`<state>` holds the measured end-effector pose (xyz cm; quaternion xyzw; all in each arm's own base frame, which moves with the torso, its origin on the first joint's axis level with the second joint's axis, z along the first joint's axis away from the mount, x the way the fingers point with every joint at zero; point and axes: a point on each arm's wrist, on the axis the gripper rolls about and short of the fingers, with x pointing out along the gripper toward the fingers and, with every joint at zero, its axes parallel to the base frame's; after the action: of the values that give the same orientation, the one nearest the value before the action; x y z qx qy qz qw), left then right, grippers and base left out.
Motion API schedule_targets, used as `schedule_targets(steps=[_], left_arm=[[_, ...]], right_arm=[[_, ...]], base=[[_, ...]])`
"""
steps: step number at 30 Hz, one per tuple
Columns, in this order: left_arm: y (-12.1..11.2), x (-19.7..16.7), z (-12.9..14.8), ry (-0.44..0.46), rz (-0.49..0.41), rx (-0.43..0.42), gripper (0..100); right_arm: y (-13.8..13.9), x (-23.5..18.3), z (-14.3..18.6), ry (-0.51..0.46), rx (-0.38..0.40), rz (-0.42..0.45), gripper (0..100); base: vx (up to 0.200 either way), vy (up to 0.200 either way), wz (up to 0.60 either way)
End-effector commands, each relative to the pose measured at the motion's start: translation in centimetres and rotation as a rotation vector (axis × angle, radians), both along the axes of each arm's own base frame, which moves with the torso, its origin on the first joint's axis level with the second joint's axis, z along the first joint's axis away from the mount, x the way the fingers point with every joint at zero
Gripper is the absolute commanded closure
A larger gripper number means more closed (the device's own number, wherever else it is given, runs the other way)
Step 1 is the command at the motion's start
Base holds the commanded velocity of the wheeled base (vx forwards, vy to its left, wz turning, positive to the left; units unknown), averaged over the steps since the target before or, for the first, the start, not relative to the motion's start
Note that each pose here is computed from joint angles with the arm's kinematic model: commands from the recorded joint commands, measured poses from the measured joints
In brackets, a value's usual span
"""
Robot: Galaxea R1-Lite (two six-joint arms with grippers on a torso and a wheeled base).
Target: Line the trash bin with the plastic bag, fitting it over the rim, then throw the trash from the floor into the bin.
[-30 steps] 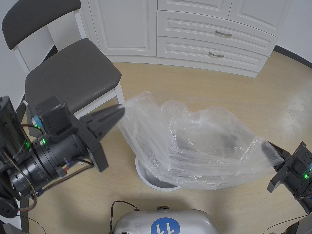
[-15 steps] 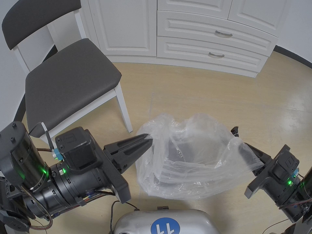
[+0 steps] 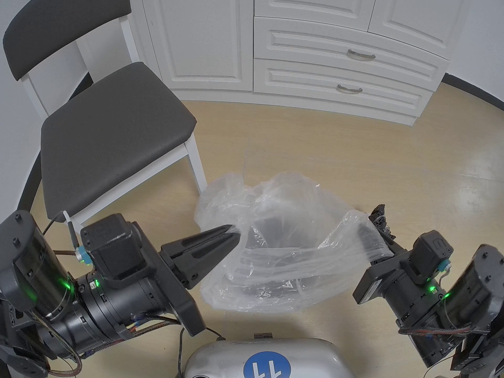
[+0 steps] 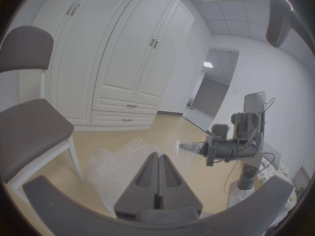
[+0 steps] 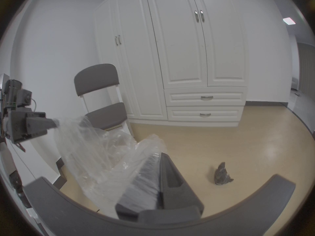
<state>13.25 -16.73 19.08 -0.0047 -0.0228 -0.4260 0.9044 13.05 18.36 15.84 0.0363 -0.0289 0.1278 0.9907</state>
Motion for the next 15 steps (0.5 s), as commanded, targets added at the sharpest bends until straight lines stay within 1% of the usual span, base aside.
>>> schedule_targets(steps=[1, 3, 5, 8, 11, 13, 14, 15], left_arm=[[-0.4, 0.2, -0.5, 0.028, -0.004, 0.002, 100], [-0.7, 0.4, -0.8, 0.039, -0.007, 0.011, 100], [-1.2, 0.5, -1.2, 0.052, -0.018, 0.010, 100], [-1.6, 0.8, -1.5, 0.051, -0.016, -0.001, 100], [-1.8, 0.9, -1.7, 0.044, -0.012, -0.011, 100], [-1.9, 1.0, -1.7, 0.043, 0.000, -0.015, 100], [-2.0, 1.2, -1.8, 0.046, 0.014, -0.015, 100], [-2.0, 1.2, -1.8, 0.046, 0.015, -0.015, 100]], right_arm=[[0.1, 1.0, -2.1, 0.058, -0.054, -0.036, 100], [0.0, 1.4, -2.3, 0.066, -0.051, -0.053, 100], [-0.2, 2.1, -2.9, 0.089, -0.077, -0.086, 100], [-0.6, 3.0, -3.1, 0.111, -0.071, -0.124, 100], [-0.7, 3.2, -2.7, 0.123, -0.058, -0.134, 100], [-0.7, 3.1, -2.8, 0.139, -0.066, -0.133, 100], [-1.0, 2.9, -2.9, 0.171, -0.084, -0.137, 100], [-1.1, 2.9, -2.8, 0.173, -0.082, -0.138, 100]], base=[[0.000, 0.000, 0.00], [0.000, 0.000, 0.00], [0.000, 0.000, 0.00], [0.000, 0.000, 0.00], [0.000, 0.000, 0.00], [0.000, 0.000, 0.00], [0.000, 0.000, 0.00], [0.000, 0.000, 0.00]])
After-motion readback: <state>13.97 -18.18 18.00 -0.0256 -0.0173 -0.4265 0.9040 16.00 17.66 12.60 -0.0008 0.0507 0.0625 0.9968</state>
